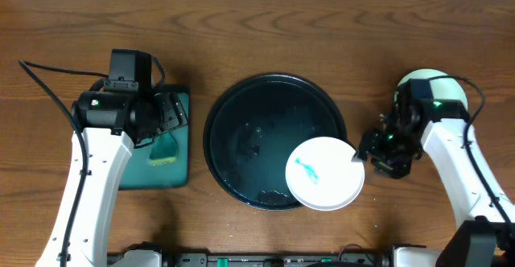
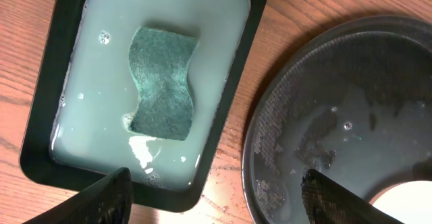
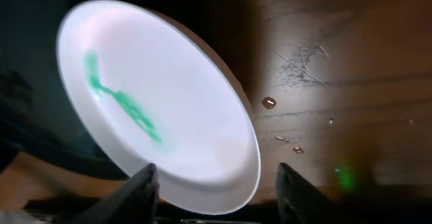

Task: Clean dirty plates on tray and stack at the side
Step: 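Release the stacked plate and move right gripper to the white plate, then grasp the white plate's rim with the right gripper and slide it toward tray center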

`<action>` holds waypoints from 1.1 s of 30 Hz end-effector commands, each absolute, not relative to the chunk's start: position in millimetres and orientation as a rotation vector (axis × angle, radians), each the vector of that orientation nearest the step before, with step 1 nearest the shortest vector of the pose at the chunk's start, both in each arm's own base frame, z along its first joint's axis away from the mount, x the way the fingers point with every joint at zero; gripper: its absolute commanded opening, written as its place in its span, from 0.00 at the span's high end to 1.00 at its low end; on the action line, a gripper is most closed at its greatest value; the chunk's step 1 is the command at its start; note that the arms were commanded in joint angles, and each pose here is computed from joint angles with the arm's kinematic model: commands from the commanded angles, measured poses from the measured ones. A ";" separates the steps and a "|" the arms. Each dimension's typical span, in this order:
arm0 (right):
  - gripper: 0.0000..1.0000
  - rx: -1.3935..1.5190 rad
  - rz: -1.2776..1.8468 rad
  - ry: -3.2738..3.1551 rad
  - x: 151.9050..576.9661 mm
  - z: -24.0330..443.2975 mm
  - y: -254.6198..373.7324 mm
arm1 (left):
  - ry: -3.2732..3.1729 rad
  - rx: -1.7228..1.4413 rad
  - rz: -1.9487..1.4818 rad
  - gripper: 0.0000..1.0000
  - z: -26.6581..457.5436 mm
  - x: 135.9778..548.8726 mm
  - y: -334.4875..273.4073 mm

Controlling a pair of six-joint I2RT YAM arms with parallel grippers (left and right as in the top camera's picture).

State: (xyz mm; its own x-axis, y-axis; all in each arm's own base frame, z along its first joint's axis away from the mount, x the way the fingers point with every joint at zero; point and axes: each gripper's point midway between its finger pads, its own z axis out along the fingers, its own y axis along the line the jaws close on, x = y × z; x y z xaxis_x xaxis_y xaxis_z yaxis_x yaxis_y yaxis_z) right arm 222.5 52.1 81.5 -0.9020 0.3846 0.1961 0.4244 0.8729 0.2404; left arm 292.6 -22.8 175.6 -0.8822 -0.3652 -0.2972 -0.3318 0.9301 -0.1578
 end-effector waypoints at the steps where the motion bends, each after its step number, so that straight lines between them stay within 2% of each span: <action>1: 0.48 -0.629 -0.379 -2.883 213.6 70.4 56.9 | 2.764 -0.529 -0.146 0.20 175.1 291.7 -22.9; 6: 0.44 -0.674 -0.359 -2.842 200.2 51.2 60.0 | 2.764 -0.529 -0.146 0.20 175.1 291.7 -22.9; 13: 0.44 -0.684 -0.363 -2.827 190.7 34.1 60.7 | 2.763 -0.530 -0.146 0.20 175.1 291.7 -22.9; 15: 0.50 -0.683 -0.368 -2.839 193.6 33.6 60.7 | 2.763 -0.530 -0.146 0.20 175.1 291.7 -22.9; 17: 0.65 -0.685 -0.379 -2.856 198.1 33.2 60.9 | 2.763 -0.530 -0.146 0.20 175.1 291.7 -22.9; 18: 0.68 -0.690 -0.381 -2.861 199.8 33.0 61.1 | 2.763 -0.530 -0.146 0.20 175.1 291.7 -22.9; 21: 0.69 -0.710 -0.389 -2.871 204.0 32.6 61.3 | 2.764 -0.530 -0.146 0.20 175.1 291.6 -23.0; 24: 0.58 -0.710 -0.396 -2.881 206.8 32.4 61.5 | 2.764 -0.530 -0.146 0.20 175.1 291.6 -22.9; 26: 0.59 -0.710 -0.400 -2.889 209.0 32.2 61.6 | 2.764 -0.530 -0.146 0.20 175.1 291.6 -22.9; 31: 0.72 -0.715 -0.410 -2.906 213.5 31.8 61.7 | 2.764 -0.530 -0.146 0.20 175.1 291.6 -22.9; 33: 0.82 -0.717 -0.416 -2.915 216.0 31.7 61.9 | 2.764 -0.529 -0.146 0.20 175.1 291.7 -22.9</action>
